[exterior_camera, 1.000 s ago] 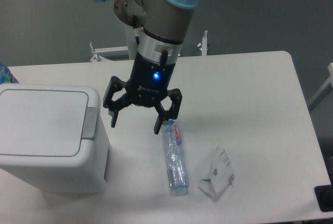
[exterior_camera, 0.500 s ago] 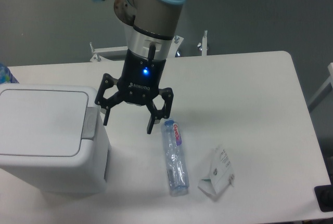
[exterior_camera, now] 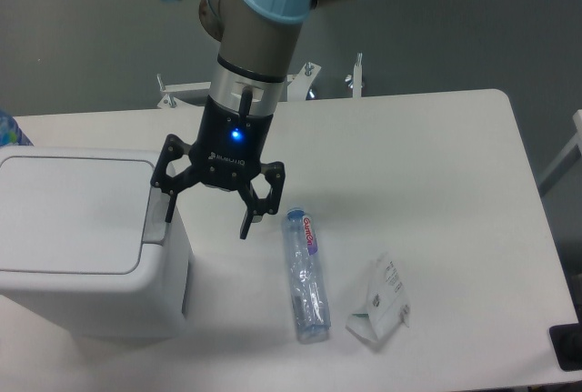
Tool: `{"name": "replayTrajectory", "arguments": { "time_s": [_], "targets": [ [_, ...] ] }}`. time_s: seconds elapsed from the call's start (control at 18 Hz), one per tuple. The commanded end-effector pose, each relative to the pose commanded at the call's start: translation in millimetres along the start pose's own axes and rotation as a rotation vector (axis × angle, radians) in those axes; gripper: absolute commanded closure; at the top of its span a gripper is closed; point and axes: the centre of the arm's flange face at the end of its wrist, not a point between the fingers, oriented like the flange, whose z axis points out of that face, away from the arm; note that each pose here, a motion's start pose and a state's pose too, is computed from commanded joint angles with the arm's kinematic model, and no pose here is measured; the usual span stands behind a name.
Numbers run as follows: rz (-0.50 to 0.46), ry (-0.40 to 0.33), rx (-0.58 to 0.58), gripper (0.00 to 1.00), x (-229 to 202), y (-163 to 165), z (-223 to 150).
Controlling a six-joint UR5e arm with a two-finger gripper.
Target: Open the trash can
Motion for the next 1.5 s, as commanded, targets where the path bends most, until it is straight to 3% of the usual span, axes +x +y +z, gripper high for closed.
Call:
{"name": "replayTrajectory", "arguments": {
  "time_s": [1.5],
  "targets": [
    [0.001, 0.009, -0.017, 0.00, 2, 2, 11]
  ]
}}
